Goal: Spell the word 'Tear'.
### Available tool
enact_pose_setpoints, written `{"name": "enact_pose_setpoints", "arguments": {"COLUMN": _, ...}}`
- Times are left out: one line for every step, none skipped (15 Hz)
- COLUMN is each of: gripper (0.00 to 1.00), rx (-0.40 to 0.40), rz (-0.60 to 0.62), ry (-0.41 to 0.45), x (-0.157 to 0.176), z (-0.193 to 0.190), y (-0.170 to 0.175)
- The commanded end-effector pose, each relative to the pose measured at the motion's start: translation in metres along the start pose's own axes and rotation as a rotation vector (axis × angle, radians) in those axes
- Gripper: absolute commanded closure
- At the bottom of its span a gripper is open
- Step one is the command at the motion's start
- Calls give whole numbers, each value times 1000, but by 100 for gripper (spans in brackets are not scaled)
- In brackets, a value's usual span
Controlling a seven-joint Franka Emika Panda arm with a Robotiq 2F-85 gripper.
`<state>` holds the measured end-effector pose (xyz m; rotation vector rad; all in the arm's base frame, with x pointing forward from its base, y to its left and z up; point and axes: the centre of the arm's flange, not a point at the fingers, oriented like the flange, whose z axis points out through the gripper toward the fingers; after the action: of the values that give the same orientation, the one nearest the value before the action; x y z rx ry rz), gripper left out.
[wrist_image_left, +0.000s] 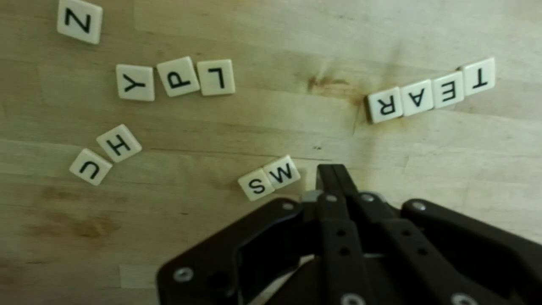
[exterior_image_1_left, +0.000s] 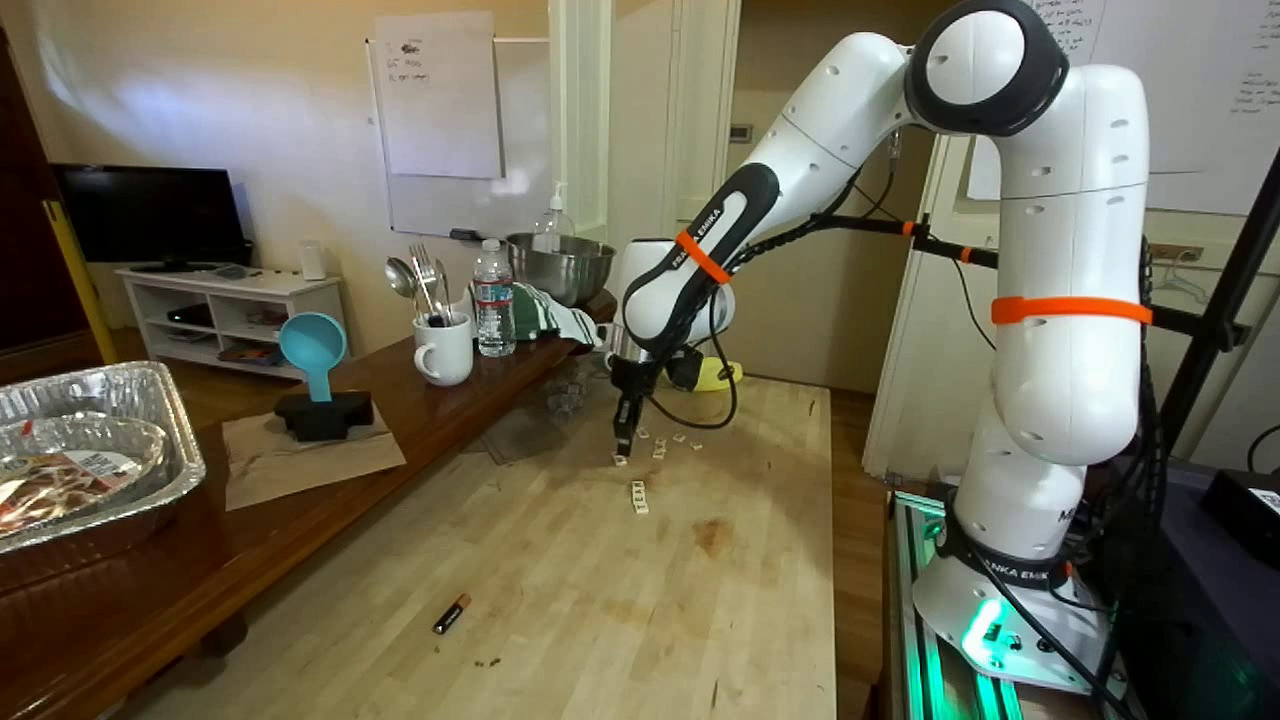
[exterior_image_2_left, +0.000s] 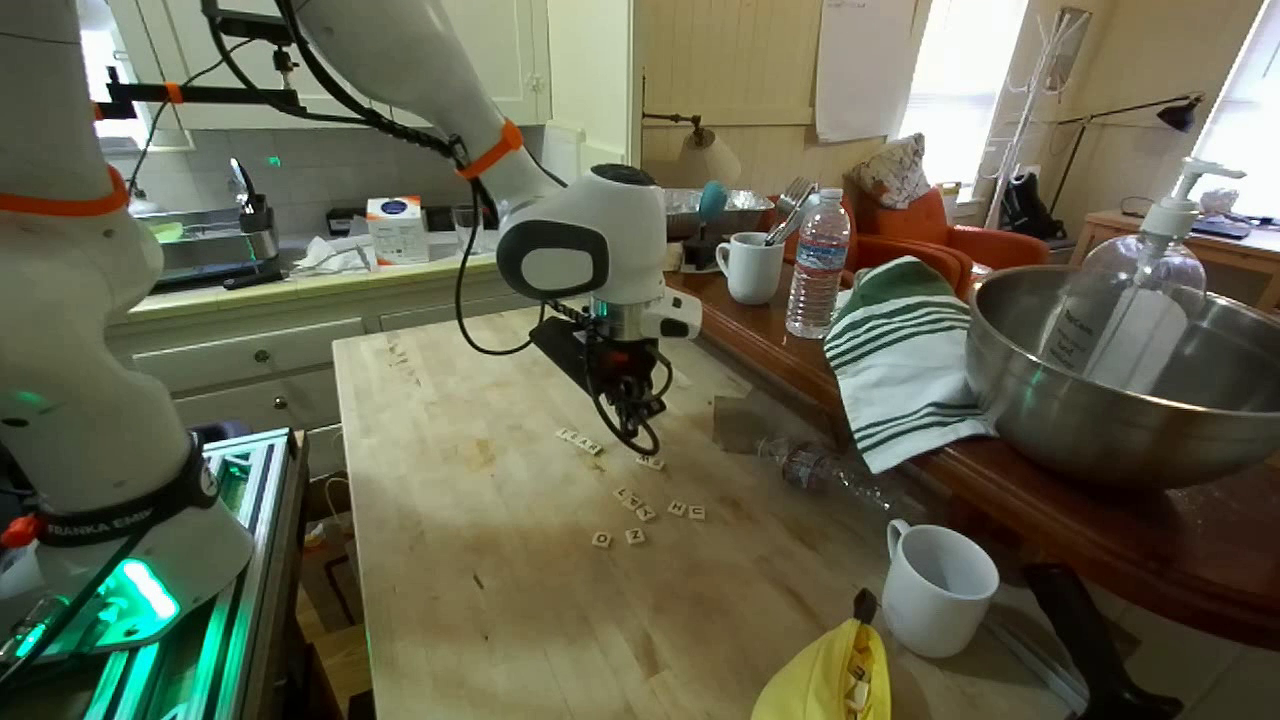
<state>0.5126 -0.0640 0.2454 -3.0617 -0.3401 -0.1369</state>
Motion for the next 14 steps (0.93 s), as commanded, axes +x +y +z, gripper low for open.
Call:
{"name": "enact_pose_setpoints", "arguments": {"gripper": 100, "rx": -46, "rz": 79, "ry": 34, "x": 12, "z": 8, "y": 8}}
{"name": "enact_pose_setpoints", "arguments": {"gripper": 100, "rx": -54, "rz": 99, "ry": 41, "x": 14, "z": 9, "y": 9}}
{"name": "enact_pose_setpoints", "arguments": {"gripper": 100, "rx": -64, "rz": 118, "ry": 46, "x": 16, "z": 11, "y": 11}}
{"name": "enact_pose_setpoints", "arguments": {"gripper": 100, "rx": -70, "rz": 134, "ry": 44, "x": 17, "z": 14, "y": 11}}
{"name": "enact_pose_setpoints", "arguments": {"gripper": 100, "rx": -81, "rz": 146, "ry": 45, "x": 18, "z": 17, "y": 12}}
{"name": "enact_pose_setpoints", "arguments": {"gripper": 100, "rx": -89, "rz": 155, "ry": 43, "x": 18, "z": 20, "y": 12}}
{"name": "enact_pose_setpoints", "arguments": {"gripper": 100, "rx": -95, "rz": 165, "ry": 40, "x": 18, "z": 23, "y": 12}}
{"name": "enact_pose_setpoints", "arguments": {"gripper": 100, "rx": -99, "rz": 172, "ry": 31, "x": 18, "z": 26, "y": 12}}
{"name": "enact_pose_setpoints", "arguments": {"gripper": 100, "rx": -102, "rz": 178, "ry": 25, "x": 18, "z": 28, "y": 13}}
{"name": "enact_pose_setpoints", "arguments": {"gripper": 100, "rx": -105, "rz": 185, "ry": 20, "x": 17, "z": 30, "y": 12}}
{"name": "enact_pose_setpoints", "arguments": {"gripper": 100, "rx": -106, "rz": 189, "ry": 14, "x": 17, "z": 32, "y": 12}}
{"name": "enact_pose_setpoints", "arguments": {"gripper": 100, "rx": -106, "rz": 193, "ry": 11, "x": 16, "z": 33, "y": 12}}
{"name": "enact_pose_setpoints", "arguments": {"gripper": 100, "rx": -105, "rz": 198, "ry": 8, "x": 16, "z": 35, "y": 12}}
{"name": "enact_pose_setpoints", "arguments": {"gripper": 100, "rx": -107, "rz": 201, "ry": 6, "x": 15, "z": 36, "y": 12}}
